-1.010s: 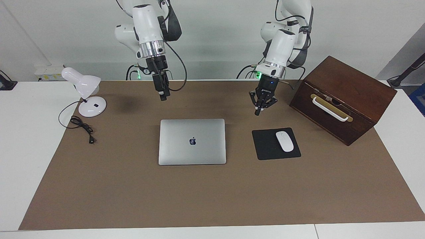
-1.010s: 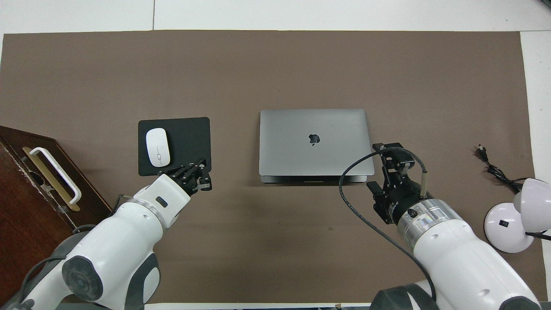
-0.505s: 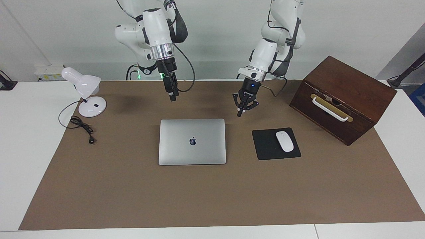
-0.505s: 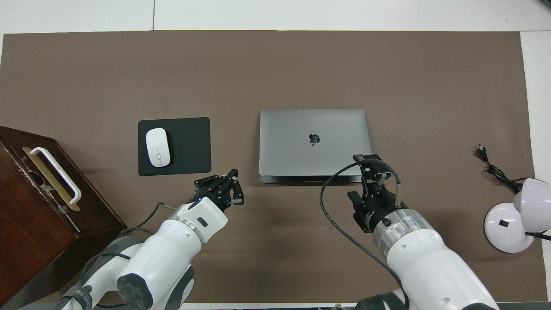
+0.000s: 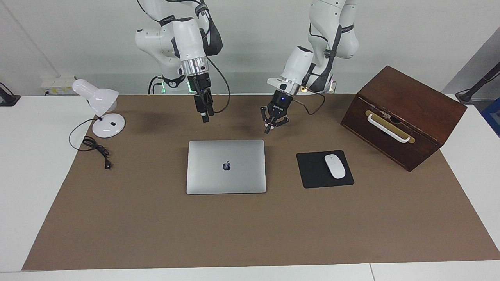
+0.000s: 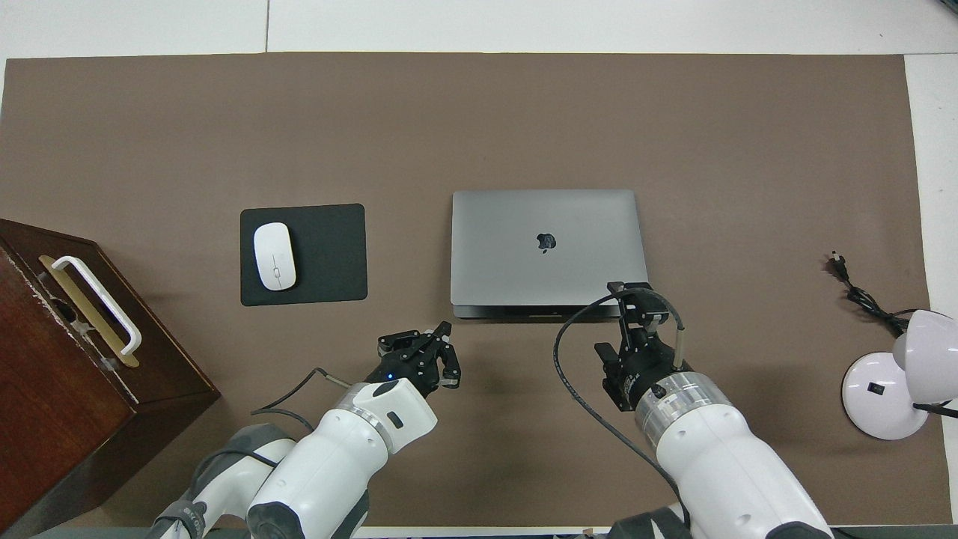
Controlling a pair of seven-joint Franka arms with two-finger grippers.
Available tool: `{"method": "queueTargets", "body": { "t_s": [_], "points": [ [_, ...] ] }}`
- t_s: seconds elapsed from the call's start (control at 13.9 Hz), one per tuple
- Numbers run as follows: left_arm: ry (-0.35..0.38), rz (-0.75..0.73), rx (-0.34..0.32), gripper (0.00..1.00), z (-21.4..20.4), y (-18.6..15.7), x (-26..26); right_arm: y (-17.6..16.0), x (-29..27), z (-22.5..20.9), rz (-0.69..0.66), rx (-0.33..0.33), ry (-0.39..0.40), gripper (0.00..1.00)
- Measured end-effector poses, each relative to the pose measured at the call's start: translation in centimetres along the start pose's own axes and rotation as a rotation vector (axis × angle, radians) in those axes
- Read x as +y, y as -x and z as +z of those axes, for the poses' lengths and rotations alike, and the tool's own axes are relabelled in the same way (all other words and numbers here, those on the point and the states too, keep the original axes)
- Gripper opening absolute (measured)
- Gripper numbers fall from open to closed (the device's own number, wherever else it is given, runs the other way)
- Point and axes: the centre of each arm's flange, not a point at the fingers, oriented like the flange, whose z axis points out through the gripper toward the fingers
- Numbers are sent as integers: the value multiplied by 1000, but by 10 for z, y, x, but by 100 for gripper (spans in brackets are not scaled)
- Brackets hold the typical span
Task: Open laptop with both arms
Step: 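Place the right gripper at the laptop lid's near edge while the left gripper waits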
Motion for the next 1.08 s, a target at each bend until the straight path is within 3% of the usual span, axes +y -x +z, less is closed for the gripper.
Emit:
{"method": "queueTargets", "body": {
  "t_s": [0.36,0.58,1.08],
  "points": [
    [34,-34,-23,1,0,25,32,4,14,21,17,-11,35,100],
    [18,-33,-51,1,12,37,30,5,18,30,26,-19,43,100],
    [-9,-38,-60,1,45,33,30,1,28,59,59,-59,29,100]
  ]
}}
